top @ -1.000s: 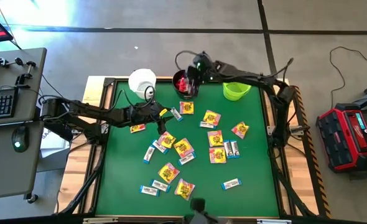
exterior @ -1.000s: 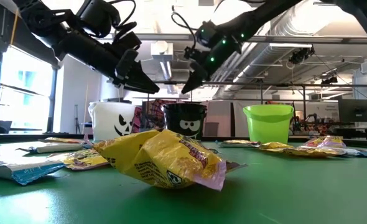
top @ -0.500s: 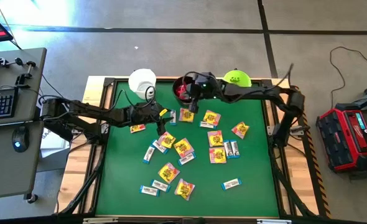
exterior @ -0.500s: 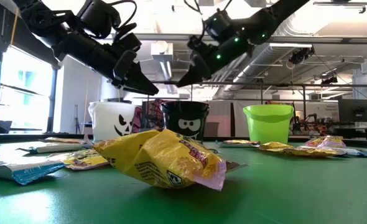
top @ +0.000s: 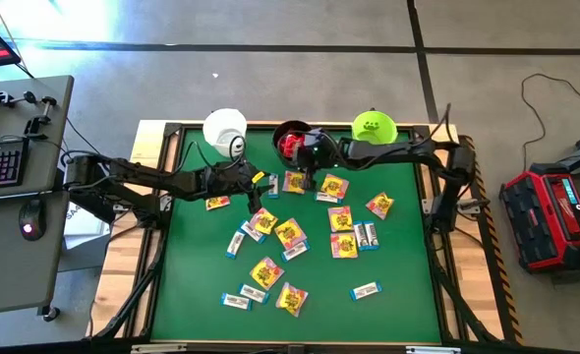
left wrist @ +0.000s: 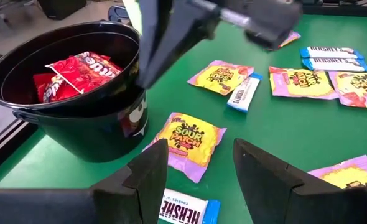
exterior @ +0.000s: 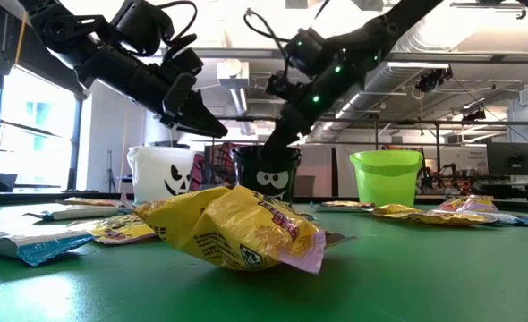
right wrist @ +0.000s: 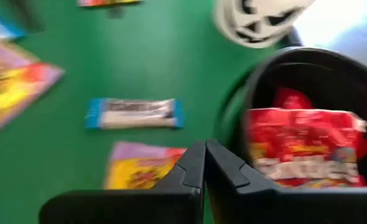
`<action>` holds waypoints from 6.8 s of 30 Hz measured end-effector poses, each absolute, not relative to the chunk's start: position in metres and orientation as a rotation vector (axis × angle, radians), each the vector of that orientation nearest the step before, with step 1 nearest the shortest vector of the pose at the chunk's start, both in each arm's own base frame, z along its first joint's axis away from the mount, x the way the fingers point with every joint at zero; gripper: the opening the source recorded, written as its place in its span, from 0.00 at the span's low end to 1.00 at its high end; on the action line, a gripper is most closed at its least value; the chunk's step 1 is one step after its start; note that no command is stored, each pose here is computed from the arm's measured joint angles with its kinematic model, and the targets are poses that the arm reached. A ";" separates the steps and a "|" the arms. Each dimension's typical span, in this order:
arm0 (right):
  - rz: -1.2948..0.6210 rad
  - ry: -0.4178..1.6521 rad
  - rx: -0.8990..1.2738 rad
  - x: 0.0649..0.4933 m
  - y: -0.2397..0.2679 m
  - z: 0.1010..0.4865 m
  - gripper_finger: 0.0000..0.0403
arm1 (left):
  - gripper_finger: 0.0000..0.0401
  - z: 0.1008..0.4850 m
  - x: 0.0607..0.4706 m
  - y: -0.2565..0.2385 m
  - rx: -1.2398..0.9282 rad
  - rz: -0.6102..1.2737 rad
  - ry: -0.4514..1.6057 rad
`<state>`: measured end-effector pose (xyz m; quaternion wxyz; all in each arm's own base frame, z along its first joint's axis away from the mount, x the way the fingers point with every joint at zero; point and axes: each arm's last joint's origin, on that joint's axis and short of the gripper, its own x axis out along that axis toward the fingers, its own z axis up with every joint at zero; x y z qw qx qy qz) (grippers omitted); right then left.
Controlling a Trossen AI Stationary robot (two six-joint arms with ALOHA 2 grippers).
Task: Sort candy by brand, put in halloween buckets
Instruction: Adjust the black bucket, then put the yellow candy into the green bucket
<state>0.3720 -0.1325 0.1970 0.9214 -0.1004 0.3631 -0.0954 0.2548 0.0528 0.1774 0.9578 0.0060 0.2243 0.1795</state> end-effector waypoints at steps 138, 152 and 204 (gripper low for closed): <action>-0.271 0.443 -0.021 0.232 0.007 0.179 0.45 | 0.46 0.120 0.215 0.061 0.151 0.475 1.788; -0.271 0.443 -0.020 0.232 0.007 0.179 0.45 | 0.02 0.142 0.231 0.069 0.129 0.420 1.677; 0.055 0.726 -0.261 0.370 -0.022 0.256 0.33 | 0.00 0.253 0.316 0.041 -0.096 -0.083 0.757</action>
